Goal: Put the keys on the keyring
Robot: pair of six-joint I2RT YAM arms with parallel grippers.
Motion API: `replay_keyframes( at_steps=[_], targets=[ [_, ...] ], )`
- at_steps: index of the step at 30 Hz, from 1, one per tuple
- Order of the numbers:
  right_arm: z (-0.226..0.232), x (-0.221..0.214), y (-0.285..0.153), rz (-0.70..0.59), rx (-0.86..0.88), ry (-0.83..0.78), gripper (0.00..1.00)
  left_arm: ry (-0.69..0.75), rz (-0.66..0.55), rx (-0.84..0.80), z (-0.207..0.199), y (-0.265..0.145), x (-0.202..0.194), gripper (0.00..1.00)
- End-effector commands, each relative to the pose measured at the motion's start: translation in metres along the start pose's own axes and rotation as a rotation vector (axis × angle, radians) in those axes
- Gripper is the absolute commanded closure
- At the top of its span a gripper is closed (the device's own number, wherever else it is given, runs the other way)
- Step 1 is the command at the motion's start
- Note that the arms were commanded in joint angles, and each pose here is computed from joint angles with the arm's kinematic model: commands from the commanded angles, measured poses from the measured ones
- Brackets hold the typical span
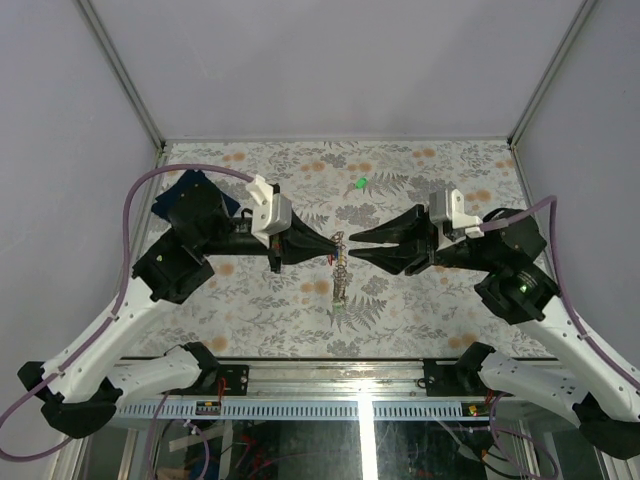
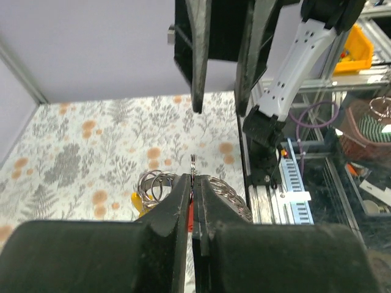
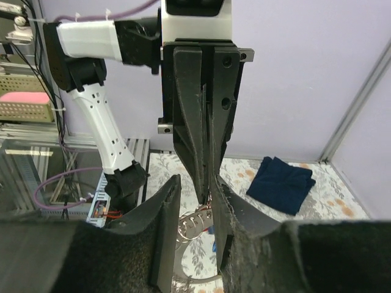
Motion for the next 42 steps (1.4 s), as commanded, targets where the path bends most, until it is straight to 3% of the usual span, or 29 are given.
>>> replay_keyframes(
  at_steps=[1, 11, 29, 37, 42],
  targets=[
    [-0.005, 0.001, -0.004, 0.115, -0.031, 0.004, 0.67, 0.034, 0.169, 0.085, 0.003, -0.01, -0.004, 1.0],
    [-0.008, -0.021, 0.007, 0.208, 0.02, 0.106, 0.67, 0.038, 0.316, 0.159, 0.012, -0.014, -0.001, 1.0],
    [-0.012, -0.048, 0.027, 0.238, 0.121, 0.2, 0.67, 0.053, 0.321, 0.107, 0.009, -0.013, 0.003, 1.0],
    [-0.012, -0.051, 0.028, 0.244, 0.129, 0.205, 0.73, 0.06, 0.32, 0.1, 0.008, -0.014, 0.003, 1.0],
    [-0.013, -0.051, 0.028, 0.245, 0.129, 0.205, 0.85, 0.066, 0.316, 0.092, 0.007, -0.014, 0.004, 1.0]
  ],
)
Point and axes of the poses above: each gripper's point midway between its finger pads, its own y axis out along the fingers, its own z axis along the line the jaws close on, x = y × z, the point moved 10 cm from there along -y, back along the fingers, and after that the axes turned 15 degrees about -y, right-handed, at the moved point
